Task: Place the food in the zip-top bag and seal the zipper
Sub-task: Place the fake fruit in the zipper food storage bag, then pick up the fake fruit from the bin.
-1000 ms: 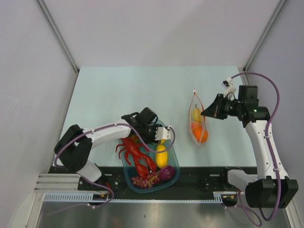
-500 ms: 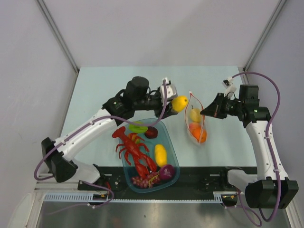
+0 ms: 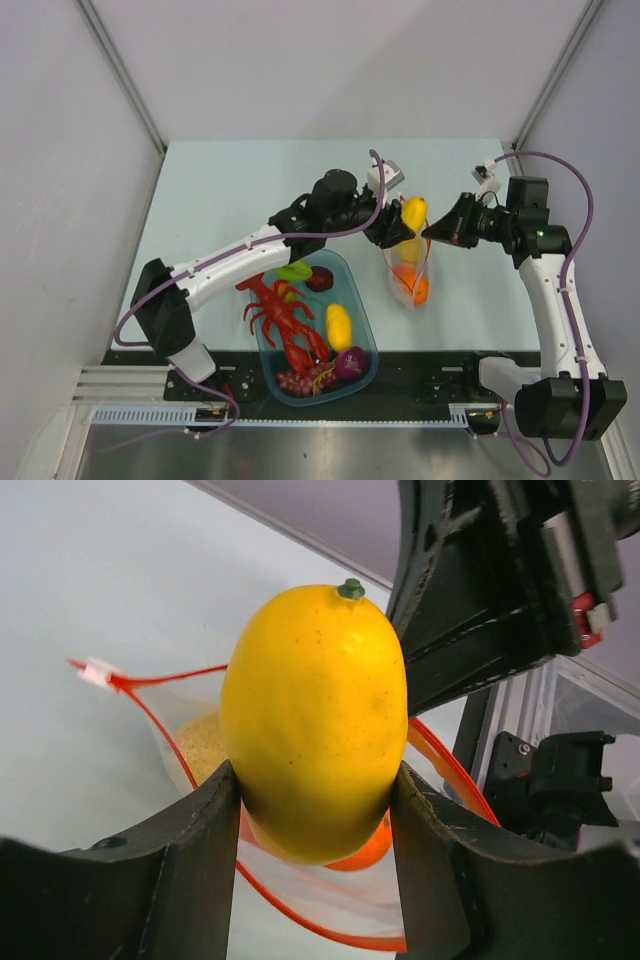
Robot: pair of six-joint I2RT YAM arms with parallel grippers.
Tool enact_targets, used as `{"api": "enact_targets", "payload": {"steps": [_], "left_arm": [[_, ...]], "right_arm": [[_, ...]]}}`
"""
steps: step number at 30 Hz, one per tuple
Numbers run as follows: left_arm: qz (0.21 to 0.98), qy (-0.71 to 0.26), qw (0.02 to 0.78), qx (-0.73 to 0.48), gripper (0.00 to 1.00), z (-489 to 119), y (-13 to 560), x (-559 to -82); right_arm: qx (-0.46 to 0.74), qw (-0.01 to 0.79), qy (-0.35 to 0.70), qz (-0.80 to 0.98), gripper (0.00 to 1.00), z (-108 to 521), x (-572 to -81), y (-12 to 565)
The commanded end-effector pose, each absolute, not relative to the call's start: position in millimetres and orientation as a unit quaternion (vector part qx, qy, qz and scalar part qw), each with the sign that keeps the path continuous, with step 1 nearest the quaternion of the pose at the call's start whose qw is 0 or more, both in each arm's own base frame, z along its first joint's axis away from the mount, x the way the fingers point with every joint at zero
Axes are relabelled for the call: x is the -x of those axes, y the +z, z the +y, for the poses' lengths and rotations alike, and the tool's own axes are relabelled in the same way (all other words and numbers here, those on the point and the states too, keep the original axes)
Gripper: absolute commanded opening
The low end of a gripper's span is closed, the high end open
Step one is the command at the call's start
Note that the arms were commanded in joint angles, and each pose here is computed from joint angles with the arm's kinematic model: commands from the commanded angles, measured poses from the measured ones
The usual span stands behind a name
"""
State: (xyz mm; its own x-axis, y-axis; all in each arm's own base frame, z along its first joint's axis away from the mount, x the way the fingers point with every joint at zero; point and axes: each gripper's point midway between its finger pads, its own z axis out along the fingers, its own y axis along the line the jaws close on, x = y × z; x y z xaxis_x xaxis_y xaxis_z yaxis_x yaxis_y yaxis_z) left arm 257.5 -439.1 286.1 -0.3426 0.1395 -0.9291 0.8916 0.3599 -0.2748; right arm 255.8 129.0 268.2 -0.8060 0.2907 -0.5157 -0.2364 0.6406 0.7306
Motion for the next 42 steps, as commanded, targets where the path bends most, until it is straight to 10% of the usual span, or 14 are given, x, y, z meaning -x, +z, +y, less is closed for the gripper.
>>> {"api": "enact_targets", "payload": {"steps": [1,6,14,22,42], "left_arm": [[0.694,-0.431,0.469,-0.336,0.58,-445,300,-269],[0.694,-0.434,0.458,-0.346,0.99,-429,313,-268],[0.629,-0.406,0.414,-0.517,1.00,-354,289,-220],[0.400,-0.323,0.310,-0.800,1.00,-284,184,-127],[0.261,-0.205,0.116,-0.936,0.77,-302,43,-123]], "right_arm": [[-0.015,0.330,0.448,0.830,0.00,131,-261,288],[-0.027,0.330,0.446,0.832,0.00,126,-265,285],[-0.028,0.330,0.439,0.835,0.00,122,-267,277],[-0.021,0.323,0.441,0.837,0.00,124,-265,268],[-0.014,0.320,0.419,0.850,0.00,120,-255,255]]}}
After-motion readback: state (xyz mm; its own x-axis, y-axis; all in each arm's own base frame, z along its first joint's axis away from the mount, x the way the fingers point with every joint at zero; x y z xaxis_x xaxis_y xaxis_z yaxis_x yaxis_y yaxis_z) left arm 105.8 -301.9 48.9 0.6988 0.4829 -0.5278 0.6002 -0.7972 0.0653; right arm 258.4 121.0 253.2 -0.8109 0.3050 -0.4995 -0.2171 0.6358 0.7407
